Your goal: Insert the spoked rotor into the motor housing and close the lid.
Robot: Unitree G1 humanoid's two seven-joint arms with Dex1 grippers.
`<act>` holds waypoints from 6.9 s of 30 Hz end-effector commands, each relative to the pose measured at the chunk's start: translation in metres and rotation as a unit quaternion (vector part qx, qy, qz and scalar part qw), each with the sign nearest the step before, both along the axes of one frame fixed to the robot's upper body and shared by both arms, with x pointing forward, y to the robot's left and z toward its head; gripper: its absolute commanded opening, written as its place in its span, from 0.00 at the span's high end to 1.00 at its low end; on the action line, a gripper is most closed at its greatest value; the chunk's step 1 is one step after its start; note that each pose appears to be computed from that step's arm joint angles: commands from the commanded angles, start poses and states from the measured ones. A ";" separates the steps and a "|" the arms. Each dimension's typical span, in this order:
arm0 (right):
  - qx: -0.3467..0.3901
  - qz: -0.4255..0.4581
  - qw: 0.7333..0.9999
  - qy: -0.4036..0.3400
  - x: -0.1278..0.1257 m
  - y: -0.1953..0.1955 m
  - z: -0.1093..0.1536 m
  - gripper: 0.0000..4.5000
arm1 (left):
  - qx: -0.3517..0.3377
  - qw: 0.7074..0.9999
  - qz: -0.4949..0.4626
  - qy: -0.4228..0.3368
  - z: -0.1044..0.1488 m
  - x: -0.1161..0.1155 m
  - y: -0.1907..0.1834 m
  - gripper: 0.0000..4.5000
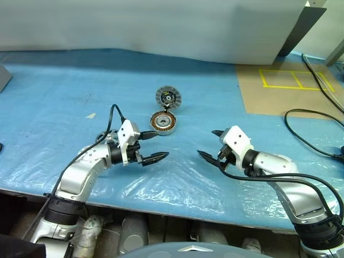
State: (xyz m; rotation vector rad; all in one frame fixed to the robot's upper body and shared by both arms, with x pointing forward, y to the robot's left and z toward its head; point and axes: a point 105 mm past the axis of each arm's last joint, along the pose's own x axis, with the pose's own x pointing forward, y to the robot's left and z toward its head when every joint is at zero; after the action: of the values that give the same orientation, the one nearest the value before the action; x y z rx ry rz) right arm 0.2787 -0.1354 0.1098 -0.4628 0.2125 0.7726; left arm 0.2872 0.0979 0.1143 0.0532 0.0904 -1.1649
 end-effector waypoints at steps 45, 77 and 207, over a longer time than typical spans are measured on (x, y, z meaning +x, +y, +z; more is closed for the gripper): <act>-0.159 0.305 0.939 -0.020 0.106 0.121 0.009 0.00 | 0.035 0.995 0.086 -0.021 -0.003 -0.006 0.053 0.00; -0.329 0.452 0.828 -0.039 0.080 0.107 -0.013 0.53 | 0.018 0.997 0.070 -0.006 -0.009 -0.015 0.034 0.00; 0.020 0.207 0.977 0.041 0.024 0.091 -0.005 0.86 | 0.052 0.999 -0.013 0.003 -0.008 -0.025 0.020 0.00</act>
State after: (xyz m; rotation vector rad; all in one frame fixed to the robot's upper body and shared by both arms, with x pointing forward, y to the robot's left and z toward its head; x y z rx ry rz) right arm 0.3040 -0.0539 0.0928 -0.4147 0.2402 1.1662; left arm 0.2628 0.1200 0.0920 0.1244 0.2223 -1.1841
